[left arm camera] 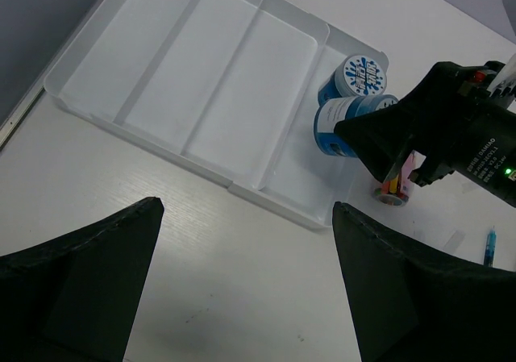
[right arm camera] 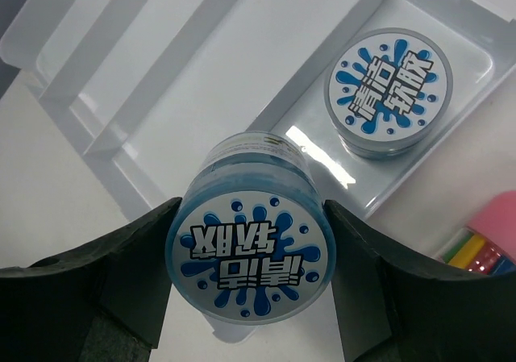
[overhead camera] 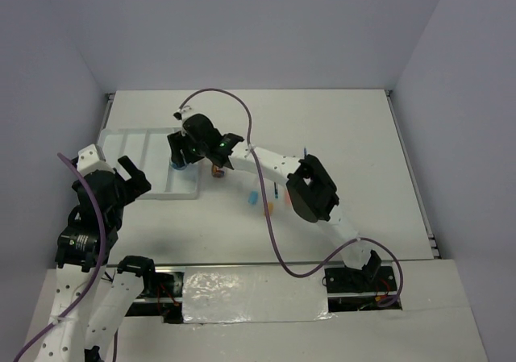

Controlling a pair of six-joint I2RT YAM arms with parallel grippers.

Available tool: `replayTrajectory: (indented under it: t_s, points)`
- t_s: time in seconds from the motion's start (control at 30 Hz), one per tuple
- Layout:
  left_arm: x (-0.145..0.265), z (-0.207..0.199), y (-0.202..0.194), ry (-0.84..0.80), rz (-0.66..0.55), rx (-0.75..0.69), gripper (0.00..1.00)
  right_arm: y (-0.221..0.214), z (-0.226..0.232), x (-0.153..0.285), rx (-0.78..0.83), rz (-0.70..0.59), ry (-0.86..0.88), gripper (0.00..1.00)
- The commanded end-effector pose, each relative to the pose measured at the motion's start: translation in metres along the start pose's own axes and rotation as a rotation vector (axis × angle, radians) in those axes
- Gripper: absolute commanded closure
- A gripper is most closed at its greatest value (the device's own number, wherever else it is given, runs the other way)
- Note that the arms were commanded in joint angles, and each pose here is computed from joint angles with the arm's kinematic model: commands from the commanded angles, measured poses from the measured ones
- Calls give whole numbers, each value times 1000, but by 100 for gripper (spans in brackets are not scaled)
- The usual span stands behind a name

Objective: Sort the stationery into containers
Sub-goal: Place the stationery in the storage box, then pick up the stationery from the center of the board.

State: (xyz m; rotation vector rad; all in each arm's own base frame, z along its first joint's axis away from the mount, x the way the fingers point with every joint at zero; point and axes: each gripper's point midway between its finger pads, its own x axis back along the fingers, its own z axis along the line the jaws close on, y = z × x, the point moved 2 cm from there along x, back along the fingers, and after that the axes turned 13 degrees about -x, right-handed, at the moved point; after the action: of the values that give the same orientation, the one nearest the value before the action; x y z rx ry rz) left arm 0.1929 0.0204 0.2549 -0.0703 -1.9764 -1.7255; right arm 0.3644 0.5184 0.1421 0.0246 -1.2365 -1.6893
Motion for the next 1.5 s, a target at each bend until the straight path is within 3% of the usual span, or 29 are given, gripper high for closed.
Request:
replayTrajectory:
  t_s: [0.0,0.27,0.37,0.4,0.63,0.73,0.87,1.0,1.07,1.13,1.23,1.3,1.37,1.43,1.47]
  points:
    - [-1,-1,9,0,-33,12,1,31,17,12,24,-93,-16,48]
    - [1,1,10,0,-46,16,1,14,13,7,71,-27,-28,34]
    - [2,1,10,-1,-48,16,1,12,13,8,79,-14,-22,18]
    - [2,1,10,-1,-49,17,1,14,16,10,80,-15,-12,1]
    - [1,1,9,2,-42,15,1,40,29,33,64,-75,-10,0]
    - [2,1,10,1,-48,18,1,59,27,68,-1,-146,-60,0]
    - [-2,-8,10,-42,-34,0,1,76,5,163,-66,-291,-182,0]
    - [-17,-25,12,-84,50,-40,1,68,-40,259,-146,-391,-348,0]
    - [-17,-39,31,-132,23,12,5,51,-65,303,-179,-402,-366,0]
    - [-21,-75,39,-308,32,20,1,29,-82,339,-207,-390,-377,0]
    - [-31,-132,44,-418,76,-11,1,3,-105,382,-215,-385,-451,0]
    - [-52,-160,39,-328,116,-104,1,-12,-117,401,-194,-374,-496,0]
    - [-67,-204,9,-355,205,-234,1,-18,-118,428,-195,-403,-483,0]
    - [-82,-218,5,-324,247,-271,1,-23,-115,446,-204,-427,-430,0]
    - [-102,-227,-16,-301,305,-332,1,-27,-114,448,-200,-420,-413,0]
